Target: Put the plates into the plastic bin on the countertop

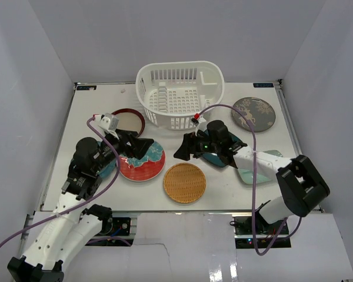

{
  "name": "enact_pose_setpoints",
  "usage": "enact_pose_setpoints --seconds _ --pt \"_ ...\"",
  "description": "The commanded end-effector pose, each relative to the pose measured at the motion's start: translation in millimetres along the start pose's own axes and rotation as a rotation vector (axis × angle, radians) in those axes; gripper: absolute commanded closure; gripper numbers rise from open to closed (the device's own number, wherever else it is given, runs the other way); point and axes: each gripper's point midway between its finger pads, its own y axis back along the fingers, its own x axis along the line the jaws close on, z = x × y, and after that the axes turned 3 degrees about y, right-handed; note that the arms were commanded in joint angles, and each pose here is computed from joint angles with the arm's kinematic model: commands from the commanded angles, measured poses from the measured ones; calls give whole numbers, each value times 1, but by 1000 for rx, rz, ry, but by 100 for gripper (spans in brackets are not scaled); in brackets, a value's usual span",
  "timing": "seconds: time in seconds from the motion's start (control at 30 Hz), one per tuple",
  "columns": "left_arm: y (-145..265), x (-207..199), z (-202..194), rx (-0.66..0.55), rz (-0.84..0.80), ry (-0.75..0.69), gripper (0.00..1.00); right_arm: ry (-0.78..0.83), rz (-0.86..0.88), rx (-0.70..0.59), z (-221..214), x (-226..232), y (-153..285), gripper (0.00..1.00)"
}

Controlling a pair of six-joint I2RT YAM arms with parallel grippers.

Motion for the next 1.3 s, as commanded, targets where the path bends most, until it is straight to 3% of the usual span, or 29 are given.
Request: enact_pose_setpoints --seconds 0.0,0.2,0.57,0.8,1.07,1.17,1.27 --pt "0 11 -3 6 53 -3 2 28 -7 -113 40 2 -18 23" --pt "-1 14 -3 5 66 -4 2 -46 -38 -111 31 -10 -47 32" --pt "3 20 0 -20 109 11 2 -159 -157 -80 7 -27 -92 32" --pt "1 28 1 -27 155 29 2 -225 -136 -36 -9 -28 -121 33" --pt "1 32 1 -28 175 34 2 -374 -97 -9 -40 -30 -143 50" --pt "-1 35 -1 -23 187 40 2 -433 -57 -2 -47 -27 -149 63" --pt "-1 37 -1 -25 198 45 2 -453 -37 -15 -48 -25 -147 88"
